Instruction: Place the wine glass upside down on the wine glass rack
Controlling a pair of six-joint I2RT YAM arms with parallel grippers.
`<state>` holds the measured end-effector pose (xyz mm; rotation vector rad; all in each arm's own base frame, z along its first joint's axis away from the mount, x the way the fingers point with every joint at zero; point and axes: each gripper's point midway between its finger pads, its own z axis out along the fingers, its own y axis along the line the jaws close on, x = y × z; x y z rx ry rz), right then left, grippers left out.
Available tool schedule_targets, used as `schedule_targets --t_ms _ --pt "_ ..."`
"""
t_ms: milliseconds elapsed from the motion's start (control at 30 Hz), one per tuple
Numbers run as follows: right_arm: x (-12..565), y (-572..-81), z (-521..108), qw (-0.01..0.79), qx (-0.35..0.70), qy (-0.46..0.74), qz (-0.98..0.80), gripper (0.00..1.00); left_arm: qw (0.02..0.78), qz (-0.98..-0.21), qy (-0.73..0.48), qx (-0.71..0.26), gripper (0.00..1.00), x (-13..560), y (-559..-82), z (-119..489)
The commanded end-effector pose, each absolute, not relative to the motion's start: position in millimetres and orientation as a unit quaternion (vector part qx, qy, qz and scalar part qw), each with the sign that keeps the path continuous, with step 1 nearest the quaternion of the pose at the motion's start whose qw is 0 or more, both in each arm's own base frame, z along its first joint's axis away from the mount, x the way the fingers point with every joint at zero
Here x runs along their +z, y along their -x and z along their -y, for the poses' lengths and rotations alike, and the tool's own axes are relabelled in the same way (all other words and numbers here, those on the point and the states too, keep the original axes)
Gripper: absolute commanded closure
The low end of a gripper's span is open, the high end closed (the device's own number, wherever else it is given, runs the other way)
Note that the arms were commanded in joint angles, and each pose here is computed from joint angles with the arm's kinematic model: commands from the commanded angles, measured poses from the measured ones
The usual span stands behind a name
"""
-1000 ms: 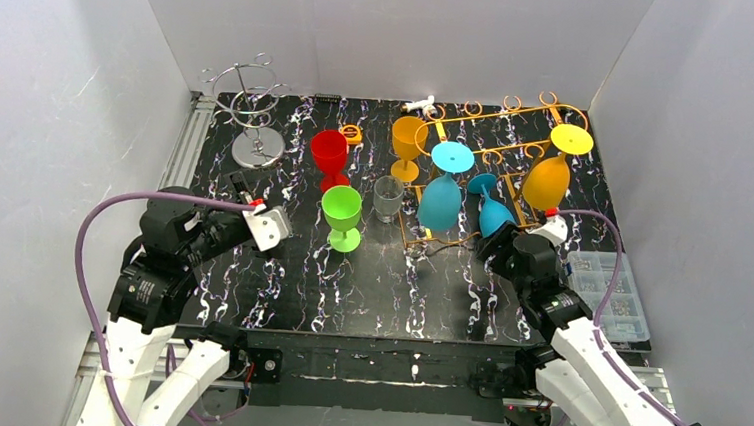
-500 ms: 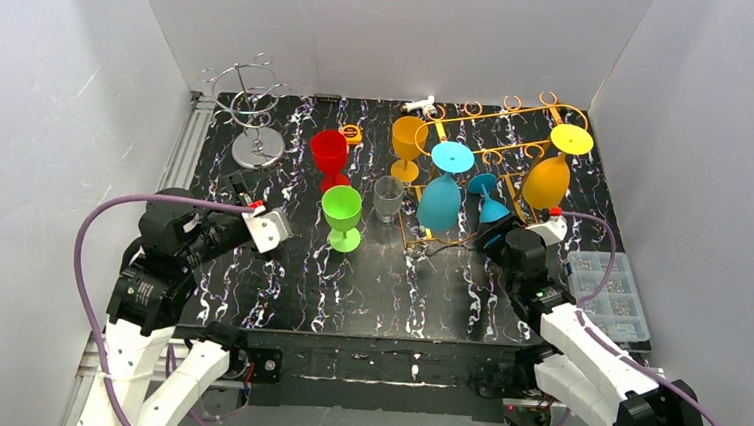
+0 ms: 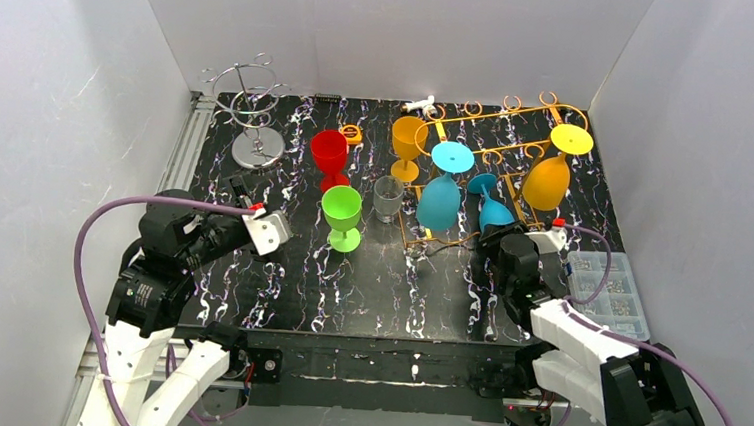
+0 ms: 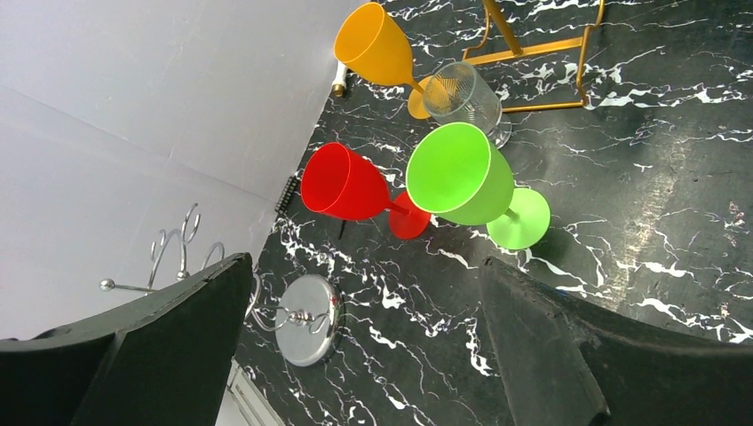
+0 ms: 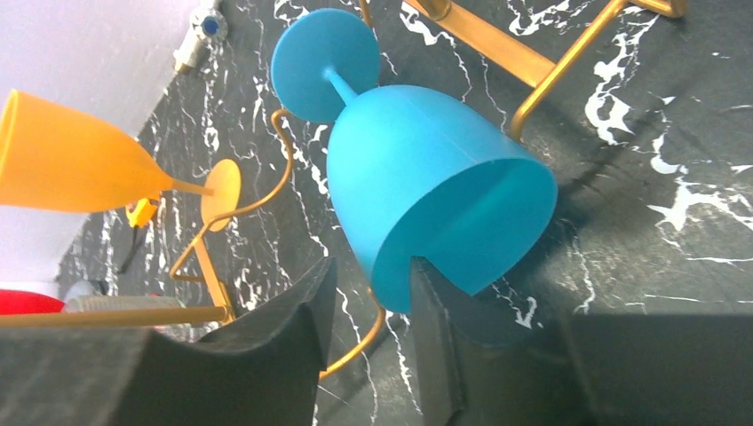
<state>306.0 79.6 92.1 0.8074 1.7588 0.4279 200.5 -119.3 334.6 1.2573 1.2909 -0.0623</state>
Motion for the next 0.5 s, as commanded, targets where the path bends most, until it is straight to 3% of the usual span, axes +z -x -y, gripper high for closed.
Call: schedule_targets --t_ms 0,267,467 --pt "123.1 -323.1 -76.7 0.588 0.212 -0.374 -0.685 0.61 0.626 -0.550 -0.552 -0.028 0.02 344.2 -191.9 119.9" --pt "149.0 -314.6 -71.5 0.605 0.226 -0.373 -0.666 0.98 0.628 -0.547 -0.553 -0.030 0.02 350.4 -190.6 120.8" --pt "167.9 -299.5 -73.4 0.611 0.256 -0.357 -0.659 0.99 0.630 -0.545 -0.553 -0.029 0.02 353.0 -188.3 120.2"
